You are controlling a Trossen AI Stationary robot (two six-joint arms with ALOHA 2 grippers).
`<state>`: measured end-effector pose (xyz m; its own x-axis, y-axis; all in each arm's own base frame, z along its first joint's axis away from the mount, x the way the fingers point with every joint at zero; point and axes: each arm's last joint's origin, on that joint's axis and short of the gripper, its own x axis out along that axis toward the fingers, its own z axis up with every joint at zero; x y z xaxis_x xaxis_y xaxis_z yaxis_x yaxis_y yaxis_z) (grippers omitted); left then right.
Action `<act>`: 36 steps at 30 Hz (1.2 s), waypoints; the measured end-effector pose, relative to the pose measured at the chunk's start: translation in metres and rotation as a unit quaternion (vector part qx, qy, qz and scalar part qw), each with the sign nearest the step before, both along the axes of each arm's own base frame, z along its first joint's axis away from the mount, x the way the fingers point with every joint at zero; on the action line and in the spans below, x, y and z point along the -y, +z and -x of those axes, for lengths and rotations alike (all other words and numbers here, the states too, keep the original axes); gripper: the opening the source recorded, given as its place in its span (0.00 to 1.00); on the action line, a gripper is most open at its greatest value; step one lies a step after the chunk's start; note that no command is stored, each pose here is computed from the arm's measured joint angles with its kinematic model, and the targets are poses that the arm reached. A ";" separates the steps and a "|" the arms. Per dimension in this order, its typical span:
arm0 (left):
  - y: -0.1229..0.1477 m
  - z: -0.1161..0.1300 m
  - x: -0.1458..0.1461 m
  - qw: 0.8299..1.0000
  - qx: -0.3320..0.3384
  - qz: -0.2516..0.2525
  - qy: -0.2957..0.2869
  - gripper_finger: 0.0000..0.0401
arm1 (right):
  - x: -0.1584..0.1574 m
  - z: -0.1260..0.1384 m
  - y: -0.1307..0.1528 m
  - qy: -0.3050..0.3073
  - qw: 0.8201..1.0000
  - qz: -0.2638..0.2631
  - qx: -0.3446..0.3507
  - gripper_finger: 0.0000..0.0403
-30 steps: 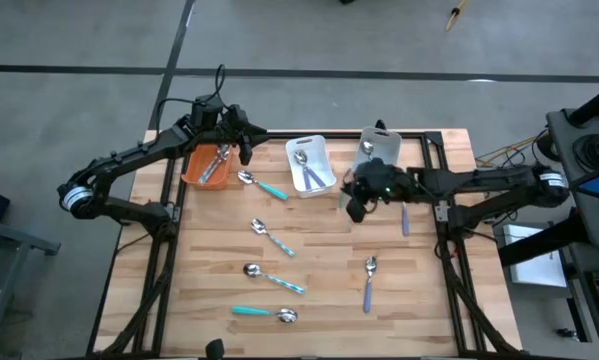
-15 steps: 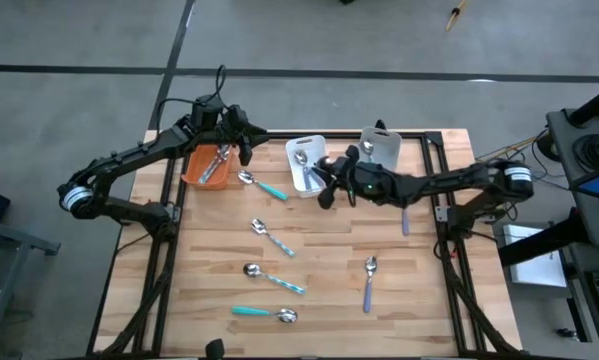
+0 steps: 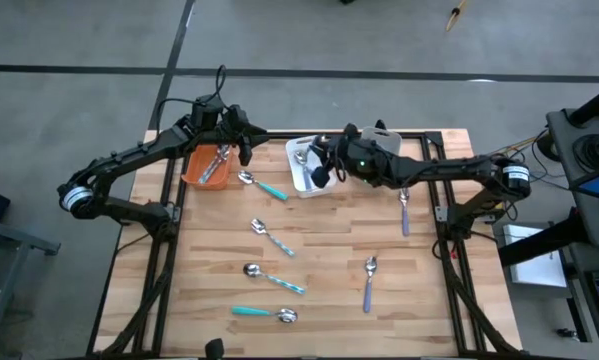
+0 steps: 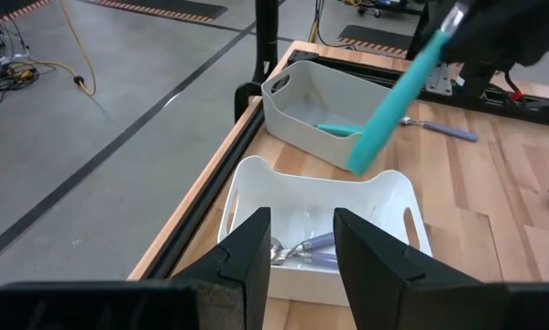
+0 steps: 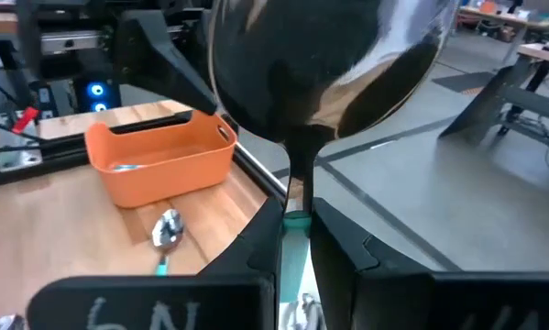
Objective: Sort silverware by color (type)
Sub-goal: Put the blue spoon into the gray bin
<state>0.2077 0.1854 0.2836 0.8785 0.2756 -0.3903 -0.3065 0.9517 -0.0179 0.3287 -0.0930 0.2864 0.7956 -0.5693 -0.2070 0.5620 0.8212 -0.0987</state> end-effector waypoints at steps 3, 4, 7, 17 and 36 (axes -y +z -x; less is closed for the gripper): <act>0.000 0.000 0.000 1.000 0.000 0.000 0.000 0.25 | 0.004 0.000 0.004 -0.006 1.000 -0.002 -0.006 0.07; 0.000 0.000 0.000 1.000 0.000 0.000 0.000 0.25 | 0.005 0.000 0.004 -0.008 1.000 -0.002 -0.009 0.07; 0.000 0.000 0.000 1.000 0.000 0.000 0.000 0.25 | 0.008 0.001 0.004 -0.011 1.000 -0.003 -0.009 0.07; 0.000 0.000 0.000 1.000 0.000 0.000 0.000 0.25 | 0.016 0.003 0.006 -0.025 1.000 -0.011 -0.011 0.07; 0.000 0.000 0.000 1.000 -0.002 -0.008 -0.004 0.25 | 0.060 0.028 0.058 -0.080 0.980 -0.170 -0.063 0.07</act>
